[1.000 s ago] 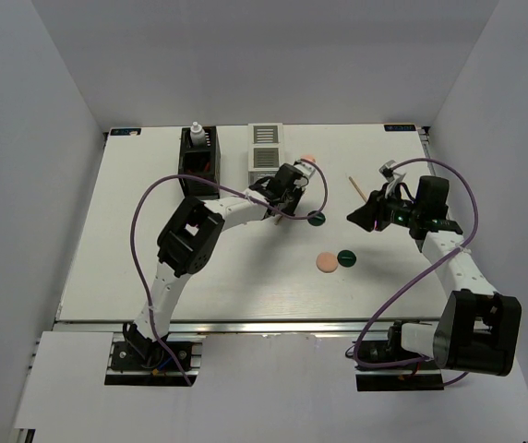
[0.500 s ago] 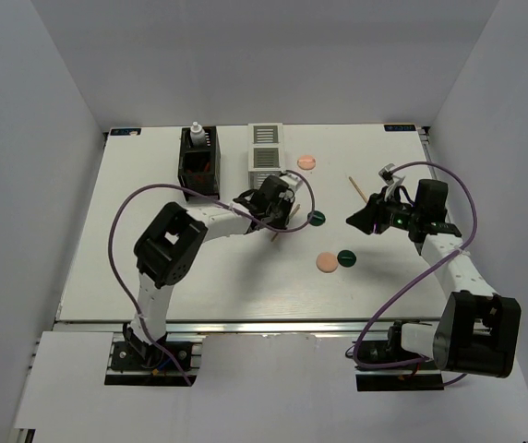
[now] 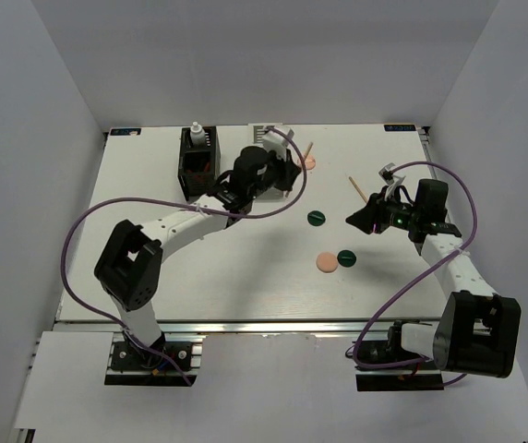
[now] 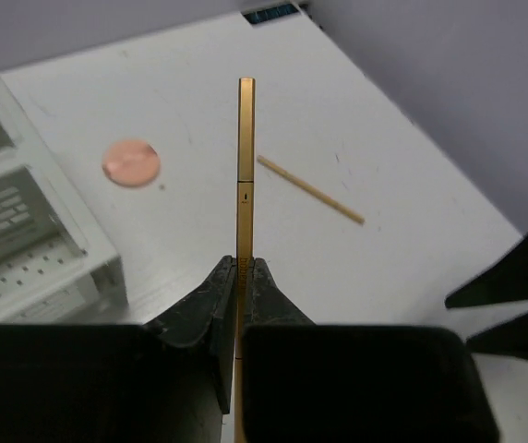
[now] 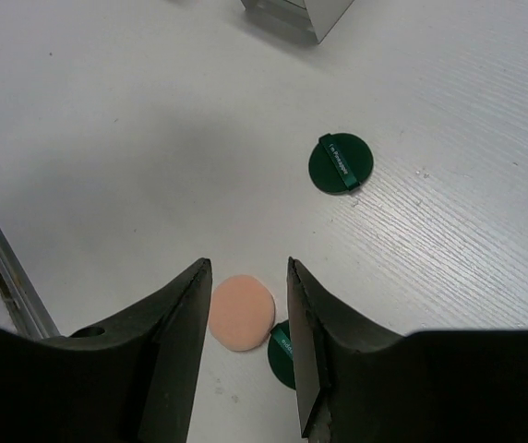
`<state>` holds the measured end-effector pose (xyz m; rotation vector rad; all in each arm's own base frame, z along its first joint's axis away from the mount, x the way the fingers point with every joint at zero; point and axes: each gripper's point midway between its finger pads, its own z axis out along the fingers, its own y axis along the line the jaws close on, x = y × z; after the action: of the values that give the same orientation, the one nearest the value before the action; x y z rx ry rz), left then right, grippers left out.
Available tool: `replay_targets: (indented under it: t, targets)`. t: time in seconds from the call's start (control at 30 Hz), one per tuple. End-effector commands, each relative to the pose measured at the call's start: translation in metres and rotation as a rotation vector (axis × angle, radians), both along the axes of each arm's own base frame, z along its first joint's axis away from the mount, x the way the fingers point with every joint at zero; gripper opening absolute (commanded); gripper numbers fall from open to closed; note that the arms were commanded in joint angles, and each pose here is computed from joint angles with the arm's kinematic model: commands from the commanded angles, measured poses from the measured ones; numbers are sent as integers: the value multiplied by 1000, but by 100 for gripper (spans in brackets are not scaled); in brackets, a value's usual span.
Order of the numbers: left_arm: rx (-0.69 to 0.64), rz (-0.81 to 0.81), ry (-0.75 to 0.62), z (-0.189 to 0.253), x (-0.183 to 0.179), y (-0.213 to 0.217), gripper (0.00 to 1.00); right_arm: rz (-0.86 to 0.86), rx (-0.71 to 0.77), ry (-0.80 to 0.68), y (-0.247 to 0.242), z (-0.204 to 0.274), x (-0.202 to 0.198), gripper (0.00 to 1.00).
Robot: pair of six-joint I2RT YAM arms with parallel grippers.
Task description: Organize the makeup
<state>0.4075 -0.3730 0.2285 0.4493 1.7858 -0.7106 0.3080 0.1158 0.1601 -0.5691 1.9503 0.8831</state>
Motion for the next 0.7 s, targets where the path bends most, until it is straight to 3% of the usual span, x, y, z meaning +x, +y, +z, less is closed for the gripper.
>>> replay_targets:
  t: [0.0, 0.2, 0.4, 0.67]
  targets:
    - [-149, 155, -151, 67, 41, 37, 0, 13, 17, -38, 1, 7, -1, 44]
    - [-254, 275, -241, 81, 98, 71, 0, 15, 19, -40, 2, 8, -1, 44]
    - [-211, 286, -280, 65, 139, 72, 0, 15, 20, -33, 2, 5, -3, 44]
    - [-154, 255, -245, 30, 152, 64, 0, 16, 18, -26, 2, 2, -4, 44]
